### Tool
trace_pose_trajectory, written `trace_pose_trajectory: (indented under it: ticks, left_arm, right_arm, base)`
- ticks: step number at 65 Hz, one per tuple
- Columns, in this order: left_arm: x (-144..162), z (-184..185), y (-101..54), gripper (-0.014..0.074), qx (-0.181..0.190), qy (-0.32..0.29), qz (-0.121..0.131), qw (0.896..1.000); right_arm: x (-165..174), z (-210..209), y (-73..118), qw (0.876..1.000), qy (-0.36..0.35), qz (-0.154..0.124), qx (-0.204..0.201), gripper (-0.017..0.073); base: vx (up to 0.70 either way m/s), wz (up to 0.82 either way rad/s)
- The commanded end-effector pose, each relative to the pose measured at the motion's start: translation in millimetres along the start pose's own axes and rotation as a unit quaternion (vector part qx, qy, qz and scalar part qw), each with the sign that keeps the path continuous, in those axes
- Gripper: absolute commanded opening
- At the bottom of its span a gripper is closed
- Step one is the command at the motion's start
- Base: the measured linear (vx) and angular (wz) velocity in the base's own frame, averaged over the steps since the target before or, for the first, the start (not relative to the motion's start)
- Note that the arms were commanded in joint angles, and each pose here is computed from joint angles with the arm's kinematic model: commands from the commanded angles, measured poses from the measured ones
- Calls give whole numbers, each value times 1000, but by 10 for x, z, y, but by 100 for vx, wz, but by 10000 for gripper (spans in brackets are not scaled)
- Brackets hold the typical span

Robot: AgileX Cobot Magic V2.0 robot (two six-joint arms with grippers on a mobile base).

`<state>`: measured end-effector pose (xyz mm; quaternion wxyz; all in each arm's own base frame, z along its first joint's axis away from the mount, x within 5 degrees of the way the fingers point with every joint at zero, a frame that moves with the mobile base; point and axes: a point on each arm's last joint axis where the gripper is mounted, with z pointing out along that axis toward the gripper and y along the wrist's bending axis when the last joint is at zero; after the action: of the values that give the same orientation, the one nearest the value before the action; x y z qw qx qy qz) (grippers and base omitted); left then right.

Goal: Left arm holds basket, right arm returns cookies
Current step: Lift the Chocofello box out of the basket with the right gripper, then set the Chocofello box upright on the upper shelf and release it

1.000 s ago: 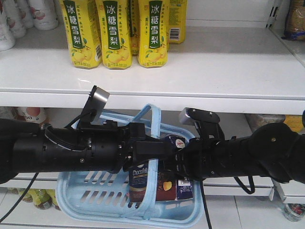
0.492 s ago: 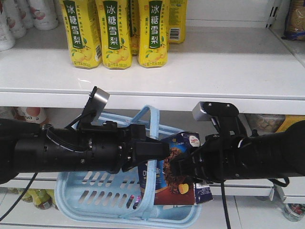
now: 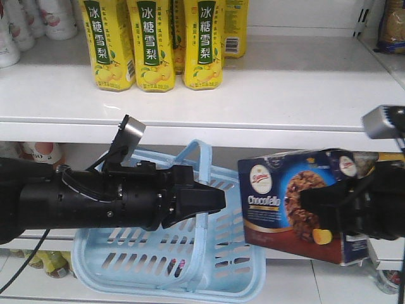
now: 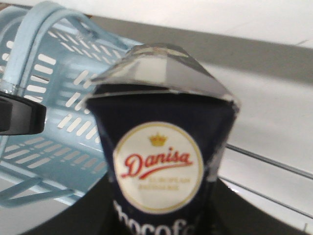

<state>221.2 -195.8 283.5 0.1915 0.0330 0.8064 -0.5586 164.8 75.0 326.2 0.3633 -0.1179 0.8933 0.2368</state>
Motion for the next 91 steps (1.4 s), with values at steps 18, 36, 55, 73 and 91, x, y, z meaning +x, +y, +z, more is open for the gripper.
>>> trace_pose_trajectory:
  ticks: [18,36,55,73,91]
  left_arm:
    - [-91,-80,-205,-3,36,-33,4,999]
    - [-91,-80,-205,-3,36,-33,4,999]
    - [-91,-80,-205,-3,36,-33,4,999]
    - [-91,-80,-205,-3,36,-33,4,999]
    - [-91,-80,-205,-3,36,-33,4,999]
  right_arm:
    - [-415,-904,275,985,-156,-78,18,138]
    - [-855,-1111,279,959,-245,-115,80,140]
    - [-1260,-684,-72,936,-296,-98,167,140]
    - [-1428,-391,-614,927,-298,-27,228,140]
    - [-1469,-19,-835,933,-252,-69,247,162]
  base:
    - [0,0]
    - [0,0]
    - [0,0]
    - [0,0]
    - [0,0]
